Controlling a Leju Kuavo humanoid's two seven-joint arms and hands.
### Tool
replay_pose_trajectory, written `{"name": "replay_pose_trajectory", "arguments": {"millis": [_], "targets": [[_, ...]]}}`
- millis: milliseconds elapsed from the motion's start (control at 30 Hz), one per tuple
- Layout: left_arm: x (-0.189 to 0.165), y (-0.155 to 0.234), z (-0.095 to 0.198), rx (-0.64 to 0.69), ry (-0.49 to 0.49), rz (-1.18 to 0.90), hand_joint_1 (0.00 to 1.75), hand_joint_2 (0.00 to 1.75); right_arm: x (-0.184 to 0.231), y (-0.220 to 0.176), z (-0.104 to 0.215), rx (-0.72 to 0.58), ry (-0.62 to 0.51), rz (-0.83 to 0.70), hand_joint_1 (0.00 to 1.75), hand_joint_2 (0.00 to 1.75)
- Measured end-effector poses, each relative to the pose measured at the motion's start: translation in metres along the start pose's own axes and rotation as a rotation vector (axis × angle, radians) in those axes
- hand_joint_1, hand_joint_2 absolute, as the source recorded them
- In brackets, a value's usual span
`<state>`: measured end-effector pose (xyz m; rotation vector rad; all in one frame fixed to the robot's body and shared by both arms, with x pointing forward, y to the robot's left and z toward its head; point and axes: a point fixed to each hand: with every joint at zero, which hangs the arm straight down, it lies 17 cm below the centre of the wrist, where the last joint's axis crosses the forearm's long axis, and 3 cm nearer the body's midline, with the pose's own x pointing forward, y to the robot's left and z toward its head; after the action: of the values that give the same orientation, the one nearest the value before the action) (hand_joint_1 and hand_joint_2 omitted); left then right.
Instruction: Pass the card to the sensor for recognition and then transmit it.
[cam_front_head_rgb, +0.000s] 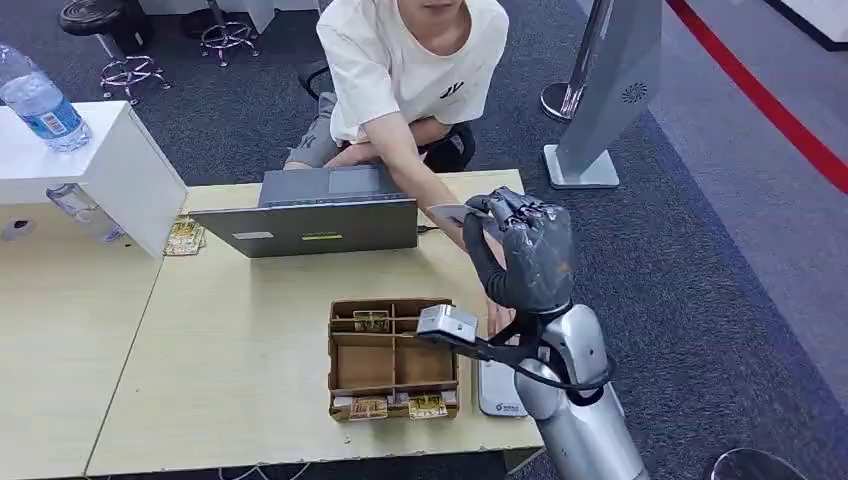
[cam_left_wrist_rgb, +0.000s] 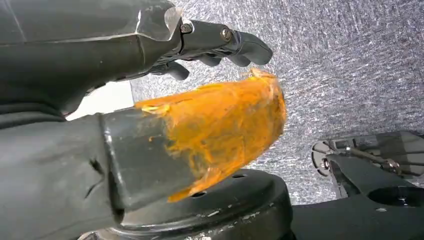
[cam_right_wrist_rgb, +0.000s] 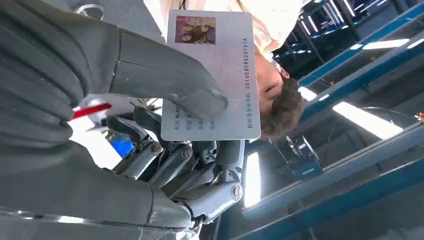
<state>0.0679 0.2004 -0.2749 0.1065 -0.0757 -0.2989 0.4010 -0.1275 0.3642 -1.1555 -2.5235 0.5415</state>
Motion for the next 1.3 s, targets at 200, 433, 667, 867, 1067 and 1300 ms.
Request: {"name": "replay_pose_trajectory", "arguments": {"millis": [200,433,667,867,1067,1300], "targets": [[0.001,-0.001,0.000,-0.005,-0.007,-0.036,0.00,0.00,0.008,0.015,-0.009,0.030,-0.065,0.073,1.75,1.75],[0.000,-0.003,0.001,-0.009,-0.002,-0.064,0.00,0.00,0.008,0.031,-0.017,0.067,-0.110,0.171,1.75,1.75],[0.000,-0.003,0.001,-0.010,-0.004,-0.074,0.00,0.00,0.007,0.035,-0.018,0.079,-0.113,0.202,1.75,1.75],[0.000,-0.003,0.001,-0.009,-0.004,-0.077,0.00,0.00,0.004,0.035,-0.017,0.083,-0.105,0.218,1.75,1.75],[0.000,-0.003,0.001,-0.009,-0.001,-0.082,0.00,0.00,0.003,0.035,-0.017,0.085,-0.099,0.229,1.75,1.75],[0.000,-0.003,0.001,-0.008,-0.002,-0.085,0.00,0.00,0.003,0.035,-0.017,0.087,-0.100,0.232,1.75,1.75]]}}
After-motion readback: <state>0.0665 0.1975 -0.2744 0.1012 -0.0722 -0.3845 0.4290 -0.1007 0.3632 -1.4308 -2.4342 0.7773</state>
